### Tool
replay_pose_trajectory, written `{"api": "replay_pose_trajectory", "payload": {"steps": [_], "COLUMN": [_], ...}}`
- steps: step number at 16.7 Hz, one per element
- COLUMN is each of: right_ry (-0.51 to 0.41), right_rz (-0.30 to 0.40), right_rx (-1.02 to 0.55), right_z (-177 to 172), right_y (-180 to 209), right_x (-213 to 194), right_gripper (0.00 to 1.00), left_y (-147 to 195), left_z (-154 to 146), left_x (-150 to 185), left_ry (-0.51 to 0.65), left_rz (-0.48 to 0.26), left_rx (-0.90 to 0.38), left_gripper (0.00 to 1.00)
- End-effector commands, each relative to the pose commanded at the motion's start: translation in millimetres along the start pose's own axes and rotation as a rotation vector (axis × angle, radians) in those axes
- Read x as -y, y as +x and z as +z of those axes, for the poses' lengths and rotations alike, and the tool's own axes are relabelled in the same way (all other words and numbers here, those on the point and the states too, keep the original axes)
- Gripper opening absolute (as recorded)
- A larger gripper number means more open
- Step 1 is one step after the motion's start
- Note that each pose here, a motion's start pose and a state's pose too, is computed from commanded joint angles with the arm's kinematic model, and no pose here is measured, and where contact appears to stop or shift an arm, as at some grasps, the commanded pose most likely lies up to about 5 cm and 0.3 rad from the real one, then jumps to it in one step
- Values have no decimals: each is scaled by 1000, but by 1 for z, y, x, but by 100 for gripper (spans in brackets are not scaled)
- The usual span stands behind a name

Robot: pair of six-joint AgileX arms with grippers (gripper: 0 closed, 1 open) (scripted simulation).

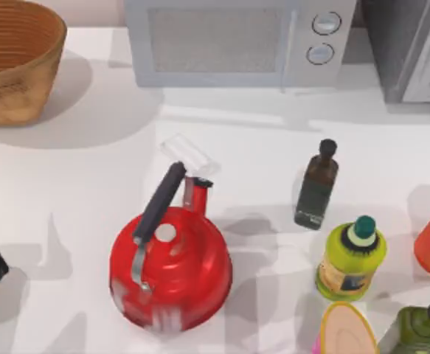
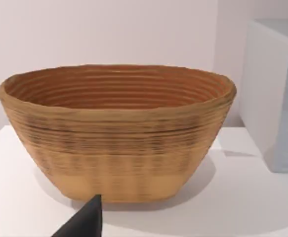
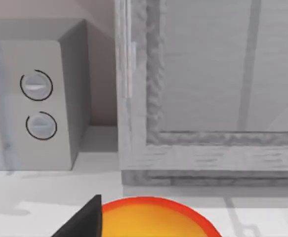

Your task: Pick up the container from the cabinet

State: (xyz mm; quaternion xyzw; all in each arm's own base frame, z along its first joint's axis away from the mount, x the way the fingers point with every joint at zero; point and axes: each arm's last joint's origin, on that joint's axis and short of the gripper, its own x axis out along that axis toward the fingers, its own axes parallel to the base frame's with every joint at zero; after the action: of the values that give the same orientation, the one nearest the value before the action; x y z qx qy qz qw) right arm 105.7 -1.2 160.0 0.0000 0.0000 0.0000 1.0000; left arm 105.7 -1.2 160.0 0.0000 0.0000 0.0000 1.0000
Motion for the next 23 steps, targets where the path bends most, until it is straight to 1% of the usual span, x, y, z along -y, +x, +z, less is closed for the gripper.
{"api": "replay_pose_trajectory", "payload": {"steps": [2, 4, 7, 9, 12, 18, 21, 23], "right_ry": [0, 0, 1, 0, -1, -3, -3, -1], "right_rz": [0, 1, 4, 4, 2, 0, 0, 0], "right_rx": [0, -1, -11, -20, -33, -36, -24, -13], "right_z": [0, 8, 40, 73, 133, 255, 301, 324], "right_y": [0, 0, 1, 4, 17, 72, 103, 122], "right_x": [0, 0, -2, -3, -7, -21, -31, -38], "right_gripper": [100, 100, 100, 100, 100, 100, 100, 100], "left_y": [0, 0, 0, 0, 0, 0, 0, 0], "left_z": [0, 0, 0, 0, 0, 0, 0, 0], "left_x": [0, 0, 0, 0, 0, 0, 0, 0], "left_ry": [0, 0, 0, 0, 0, 0, 0, 0], "left_rz": [0, 0, 0, 0, 0, 0, 0, 0], "left_rx": [0, 0, 0, 0, 0, 0, 0, 0], "left_gripper": [100, 100, 100, 100, 100, 100, 100, 100]}}
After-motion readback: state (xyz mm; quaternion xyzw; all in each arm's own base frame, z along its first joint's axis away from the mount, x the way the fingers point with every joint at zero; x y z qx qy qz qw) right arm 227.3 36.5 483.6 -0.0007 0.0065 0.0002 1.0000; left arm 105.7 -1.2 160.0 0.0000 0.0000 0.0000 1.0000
